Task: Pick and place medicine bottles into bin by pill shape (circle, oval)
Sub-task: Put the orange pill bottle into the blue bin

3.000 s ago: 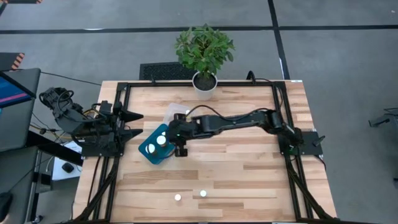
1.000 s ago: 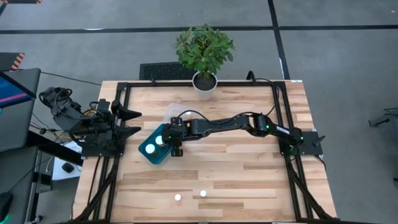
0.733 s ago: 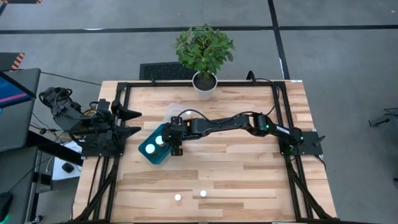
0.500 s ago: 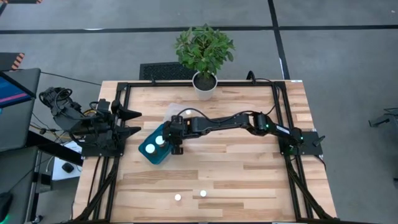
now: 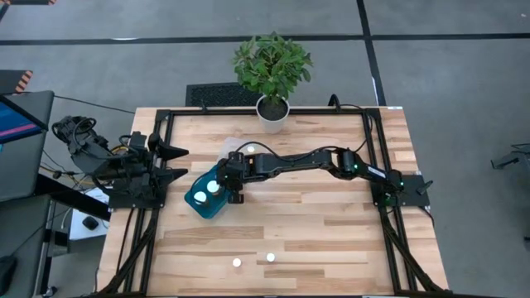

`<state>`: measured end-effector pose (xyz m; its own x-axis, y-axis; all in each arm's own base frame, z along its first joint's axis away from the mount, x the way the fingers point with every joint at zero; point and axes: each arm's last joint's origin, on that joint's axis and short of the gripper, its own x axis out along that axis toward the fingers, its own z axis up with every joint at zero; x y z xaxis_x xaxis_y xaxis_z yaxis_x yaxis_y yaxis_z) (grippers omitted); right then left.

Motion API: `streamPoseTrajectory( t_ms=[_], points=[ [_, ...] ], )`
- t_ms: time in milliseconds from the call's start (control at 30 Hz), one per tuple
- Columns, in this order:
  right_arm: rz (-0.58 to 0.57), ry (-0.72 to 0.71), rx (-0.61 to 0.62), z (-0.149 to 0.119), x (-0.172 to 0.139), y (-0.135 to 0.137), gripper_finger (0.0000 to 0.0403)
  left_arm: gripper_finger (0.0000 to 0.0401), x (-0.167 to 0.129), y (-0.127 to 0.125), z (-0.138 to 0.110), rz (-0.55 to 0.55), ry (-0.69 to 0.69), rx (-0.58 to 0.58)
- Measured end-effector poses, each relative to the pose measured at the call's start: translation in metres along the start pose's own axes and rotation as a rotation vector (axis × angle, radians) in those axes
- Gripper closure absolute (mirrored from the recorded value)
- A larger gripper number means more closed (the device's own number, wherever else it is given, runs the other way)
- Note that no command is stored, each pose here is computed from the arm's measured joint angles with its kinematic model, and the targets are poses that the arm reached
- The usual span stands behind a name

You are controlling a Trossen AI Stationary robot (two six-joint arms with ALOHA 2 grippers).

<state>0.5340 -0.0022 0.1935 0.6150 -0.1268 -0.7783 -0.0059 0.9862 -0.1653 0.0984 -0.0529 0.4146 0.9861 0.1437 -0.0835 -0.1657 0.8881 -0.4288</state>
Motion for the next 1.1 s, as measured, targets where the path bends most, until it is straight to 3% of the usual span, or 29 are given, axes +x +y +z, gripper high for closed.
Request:
streamPoseTrajectory(
  t_ms=[733,1100],
  points=[
    [0.027,0.0,-0.003,-0.0002,-0.0001,0.0012,0.0289,0.0073,0.0,0.0003,-0.0005,0.002,0.004,0.016],
    [0.027,0.003,0.01,-0.0004,0.0,0.0007,0.0206,0.0073,0.0,0.0003,-0.0005,0.002,0.004,0.015]
  ],
)
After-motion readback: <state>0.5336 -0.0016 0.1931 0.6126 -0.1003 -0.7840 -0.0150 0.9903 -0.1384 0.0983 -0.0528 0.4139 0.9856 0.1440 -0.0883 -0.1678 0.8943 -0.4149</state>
